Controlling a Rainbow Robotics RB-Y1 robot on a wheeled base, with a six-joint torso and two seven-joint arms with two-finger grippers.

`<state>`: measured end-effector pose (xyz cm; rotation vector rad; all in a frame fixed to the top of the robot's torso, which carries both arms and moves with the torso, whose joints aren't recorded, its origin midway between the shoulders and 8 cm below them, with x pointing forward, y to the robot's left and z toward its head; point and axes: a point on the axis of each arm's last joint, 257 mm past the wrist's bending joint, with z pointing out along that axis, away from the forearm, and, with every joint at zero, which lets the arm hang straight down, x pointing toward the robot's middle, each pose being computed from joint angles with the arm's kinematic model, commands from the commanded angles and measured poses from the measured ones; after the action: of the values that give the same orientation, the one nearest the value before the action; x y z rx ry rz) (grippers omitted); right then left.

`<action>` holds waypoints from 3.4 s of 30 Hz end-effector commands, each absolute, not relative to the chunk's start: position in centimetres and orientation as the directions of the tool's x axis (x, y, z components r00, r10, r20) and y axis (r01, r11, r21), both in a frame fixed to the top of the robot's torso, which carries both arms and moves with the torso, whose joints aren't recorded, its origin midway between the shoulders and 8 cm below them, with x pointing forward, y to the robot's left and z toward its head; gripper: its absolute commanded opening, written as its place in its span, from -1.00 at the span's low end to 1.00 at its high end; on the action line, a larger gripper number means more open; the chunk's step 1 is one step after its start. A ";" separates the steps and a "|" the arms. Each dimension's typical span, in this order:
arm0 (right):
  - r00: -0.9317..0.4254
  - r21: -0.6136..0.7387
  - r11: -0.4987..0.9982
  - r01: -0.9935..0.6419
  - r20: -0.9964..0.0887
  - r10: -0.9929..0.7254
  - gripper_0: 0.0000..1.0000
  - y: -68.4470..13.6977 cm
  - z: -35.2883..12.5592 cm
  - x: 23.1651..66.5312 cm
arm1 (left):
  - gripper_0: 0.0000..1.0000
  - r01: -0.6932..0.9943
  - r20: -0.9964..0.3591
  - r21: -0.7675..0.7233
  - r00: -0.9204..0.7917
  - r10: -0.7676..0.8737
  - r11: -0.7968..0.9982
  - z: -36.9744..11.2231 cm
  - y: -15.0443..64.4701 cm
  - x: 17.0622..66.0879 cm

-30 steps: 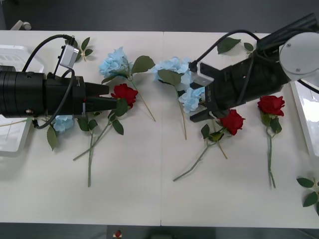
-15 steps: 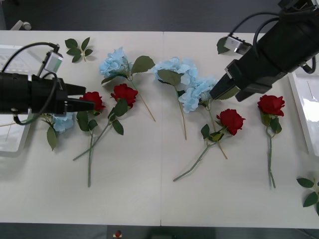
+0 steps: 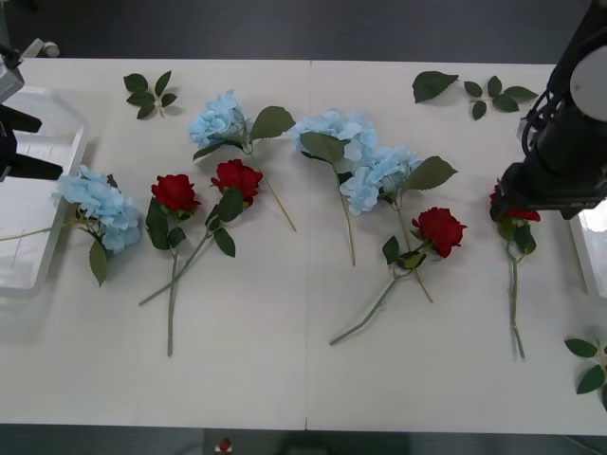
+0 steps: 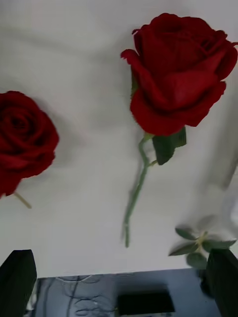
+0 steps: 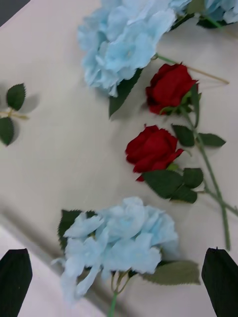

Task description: Put the red flowers into the right box and the blue flowers into the left box

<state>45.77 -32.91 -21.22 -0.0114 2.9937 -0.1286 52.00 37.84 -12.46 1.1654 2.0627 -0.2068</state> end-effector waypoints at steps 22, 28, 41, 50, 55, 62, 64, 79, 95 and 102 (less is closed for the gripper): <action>-0.925 -0.107 0.993 0.042 -0.380 -0.002 1.00 -39.5 -28.6 51.4 | 1.00 0.710 -0.493 0.379 -0.388 0.779 0.593 -21.5 44.4 52.5; -0.923 -0.094 0.995 0.036 -0.384 -0.002 1.00 -39.6 -30.1 51.3 | 1.00 0.709 -0.507 0.349 -0.407 0.760 0.613 -24.0 44.0 51.6; -0.928 -0.079 0.997 0.023 -0.372 -0.008 1.00 -38.5 -32.5 51.6 | 1.00 0.703 -0.524 0.352 -0.398 0.753 0.617 -27.1 41.8 52.2; -0.934 -0.059 0.998 0.017 -0.357 -0.005 0.98 -37.9 -33.1 51.3 | 0.98 0.693 -0.528 0.367 -0.394 0.752 0.621 -28.9 40.9 52.5; -0.938 -0.050 0.999 0.017 -0.347 -0.002 0.76 -37.5 -33.6 51.1 | 0.84 0.676 -0.542 0.372 -0.399 0.740 0.637 -30.4 40.6 52.3; -0.937 -0.044 0.999 0.023 -0.348 0.006 -0.04 -37.4 -33.9 51.2 | -0.60 0.665 -0.554 0.363 -0.409 0.725 0.653 -31.9 40.3 51.7; -0.938 -0.043 0.999 0.023 -0.346 0.007 -0.43 -37.4 -34.0 51.2 | -1.00 0.664 -0.557 0.361 -0.409 0.723 0.654 -31.9 40.2 51.7; -0.919 -0.036 0.999 0.013 -0.394 -0.002 -1.00 -37.2 -31.9 53.1 | -1.00 0.716 -0.780 0.093 -0.380 0.498 0.692 -23.4 33.5 52.4; -0.899 -0.213 0.977 0.028 -0.432 -0.068 -1.00 -44.0 -14.8 56.8 | -1.00 0.528 -0.870 0.212 -0.280 0.405 0.822 -9.3 42.8 57.2; -0.895 -0.414 0.910 0.037 -0.419 -0.154 -1.00 -52.8 -13.5 56.9 | -1.00 0.336 -0.906 0.169 -0.318 0.281 0.927 -8.0 51.1 57.6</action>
<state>57.36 -49.00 -14.48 -0.0936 2.6315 -0.4976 57.52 47.84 -9.96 0.5045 1.9339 -0.1299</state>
